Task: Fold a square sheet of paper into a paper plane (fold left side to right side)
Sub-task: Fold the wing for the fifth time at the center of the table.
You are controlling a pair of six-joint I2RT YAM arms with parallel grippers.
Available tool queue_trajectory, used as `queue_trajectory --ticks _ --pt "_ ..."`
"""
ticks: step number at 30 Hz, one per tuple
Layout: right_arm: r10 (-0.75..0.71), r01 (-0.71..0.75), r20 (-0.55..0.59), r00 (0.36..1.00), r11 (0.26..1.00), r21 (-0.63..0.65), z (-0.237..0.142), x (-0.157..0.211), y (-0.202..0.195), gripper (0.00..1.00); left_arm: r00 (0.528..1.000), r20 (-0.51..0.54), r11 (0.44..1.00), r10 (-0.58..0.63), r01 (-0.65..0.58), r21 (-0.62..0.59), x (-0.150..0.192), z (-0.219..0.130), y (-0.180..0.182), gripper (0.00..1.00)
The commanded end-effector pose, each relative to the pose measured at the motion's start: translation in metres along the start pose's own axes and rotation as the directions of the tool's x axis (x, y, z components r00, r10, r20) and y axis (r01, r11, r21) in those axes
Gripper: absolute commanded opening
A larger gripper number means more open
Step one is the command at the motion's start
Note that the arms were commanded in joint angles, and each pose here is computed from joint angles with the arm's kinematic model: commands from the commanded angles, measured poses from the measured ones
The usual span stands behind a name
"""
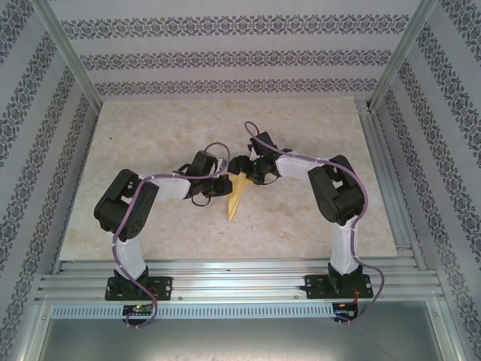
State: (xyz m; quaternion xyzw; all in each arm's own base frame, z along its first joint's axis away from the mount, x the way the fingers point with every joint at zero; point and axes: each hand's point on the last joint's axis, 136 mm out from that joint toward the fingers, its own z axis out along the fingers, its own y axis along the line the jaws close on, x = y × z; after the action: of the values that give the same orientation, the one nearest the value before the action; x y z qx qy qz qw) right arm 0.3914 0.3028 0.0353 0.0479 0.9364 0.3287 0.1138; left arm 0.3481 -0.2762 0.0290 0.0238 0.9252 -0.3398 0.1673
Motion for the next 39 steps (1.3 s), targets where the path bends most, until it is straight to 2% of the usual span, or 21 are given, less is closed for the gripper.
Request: queue_trajectory --ticks 1,12,28,39 --pt "0.010 -0.006 -0.056 0.998 0.997 0.080 0.014 0.017 -0.021 0.75 1.000 0.002 1.000 -0.001 0.001 -0.015 -0.004 0.007 0.009 0.00" --pt "0.012 -0.007 -0.058 0.998 0.997 0.076 0.017 0.017 -0.020 0.75 1.000 -0.025 1.000 -0.003 0.003 0.002 0.011 0.011 0.008 0.00" --pt "0.017 -0.013 -0.059 0.998 0.997 0.072 0.020 0.018 -0.022 0.75 1.000 0.018 1.000 0.016 -0.016 0.022 0.003 -0.012 -0.012 0.00" --pt "0.015 -0.011 -0.059 0.998 0.997 0.075 0.019 0.016 -0.022 0.75 1.000 -0.004 1.000 0.002 -0.002 0.018 0.011 -0.002 -0.008 0.00"
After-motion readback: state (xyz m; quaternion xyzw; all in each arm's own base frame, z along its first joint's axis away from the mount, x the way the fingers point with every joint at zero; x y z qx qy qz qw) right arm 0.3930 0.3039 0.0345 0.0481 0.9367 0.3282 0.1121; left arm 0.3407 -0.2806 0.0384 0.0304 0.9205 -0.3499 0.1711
